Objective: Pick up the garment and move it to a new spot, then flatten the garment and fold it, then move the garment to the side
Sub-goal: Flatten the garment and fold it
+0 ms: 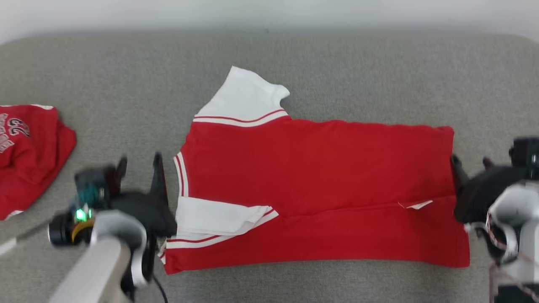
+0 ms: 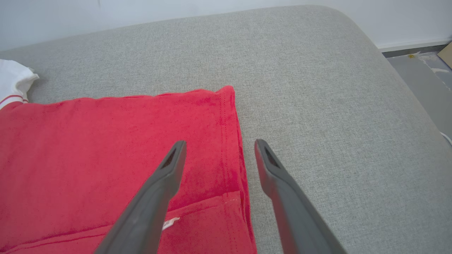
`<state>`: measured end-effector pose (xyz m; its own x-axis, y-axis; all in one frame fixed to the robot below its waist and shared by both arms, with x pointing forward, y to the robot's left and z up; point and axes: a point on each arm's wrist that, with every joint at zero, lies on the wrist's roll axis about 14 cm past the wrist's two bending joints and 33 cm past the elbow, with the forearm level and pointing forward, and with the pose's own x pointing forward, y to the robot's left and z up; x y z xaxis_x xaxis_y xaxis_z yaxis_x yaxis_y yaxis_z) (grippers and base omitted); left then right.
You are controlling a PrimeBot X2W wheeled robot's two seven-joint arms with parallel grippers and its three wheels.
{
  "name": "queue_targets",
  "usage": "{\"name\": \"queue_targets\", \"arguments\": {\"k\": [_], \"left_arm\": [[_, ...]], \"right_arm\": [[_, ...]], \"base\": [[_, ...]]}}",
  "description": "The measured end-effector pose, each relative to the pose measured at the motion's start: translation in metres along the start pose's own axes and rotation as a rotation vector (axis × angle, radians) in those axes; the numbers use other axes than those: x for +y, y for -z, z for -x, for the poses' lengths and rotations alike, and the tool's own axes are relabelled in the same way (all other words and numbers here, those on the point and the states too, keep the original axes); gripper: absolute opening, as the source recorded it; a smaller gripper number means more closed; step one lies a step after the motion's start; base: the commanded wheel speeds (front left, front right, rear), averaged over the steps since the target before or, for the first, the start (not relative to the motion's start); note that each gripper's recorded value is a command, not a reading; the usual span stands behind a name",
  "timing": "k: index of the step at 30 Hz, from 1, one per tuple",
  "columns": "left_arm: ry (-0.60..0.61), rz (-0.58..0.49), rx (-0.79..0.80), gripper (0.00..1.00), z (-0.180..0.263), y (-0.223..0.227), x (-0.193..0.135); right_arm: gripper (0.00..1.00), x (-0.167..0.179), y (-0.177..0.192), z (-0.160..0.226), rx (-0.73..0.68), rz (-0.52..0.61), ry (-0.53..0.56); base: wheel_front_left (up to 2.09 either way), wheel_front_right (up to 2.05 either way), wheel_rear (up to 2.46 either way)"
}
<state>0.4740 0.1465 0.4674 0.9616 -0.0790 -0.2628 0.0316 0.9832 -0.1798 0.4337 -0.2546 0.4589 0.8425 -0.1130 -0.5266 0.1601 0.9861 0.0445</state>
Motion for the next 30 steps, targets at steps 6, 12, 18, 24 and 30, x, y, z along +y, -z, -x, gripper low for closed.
{"name": "queue_targets", "arguments": {"k": [6, 12, 18, 24, 30], "left_arm": [[0.139, -0.067, 0.010, 1.00, -0.060, -0.034, -0.036], [0.211, -0.145, 0.067, 1.00, -0.120, -0.040, -0.052], [0.277, -0.165, 0.191, 1.00, -0.167, -0.009, -0.074], [0.334, -0.170, 0.319, 1.00, -0.199, 0.040, -0.096], [0.345, -0.198, 0.400, 1.00, -0.214, 0.056, -0.103]], "right_arm": [[1.00, 0.009, -0.026, -0.041, 0.063, 0.086, -0.023], [1.00, 0.036, -0.040, -0.080, 0.102, 0.167, -0.089], [1.00, 0.038, -0.035, -0.110, 0.132, 0.182, -0.103], [1.00, 0.009, -0.011, -0.130, 0.190, 0.207, -0.043], [1.00, -0.005, -0.006, -0.136, 0.204, 0.225, -0.013]], "base": [[0.00, 0.00, 0.00], [0.00, 0.00, 0.00], [0.00, 0.00, 0.00], [0.00, 0.00, 0.00], [0.00, 0.00, 0.00]]}}
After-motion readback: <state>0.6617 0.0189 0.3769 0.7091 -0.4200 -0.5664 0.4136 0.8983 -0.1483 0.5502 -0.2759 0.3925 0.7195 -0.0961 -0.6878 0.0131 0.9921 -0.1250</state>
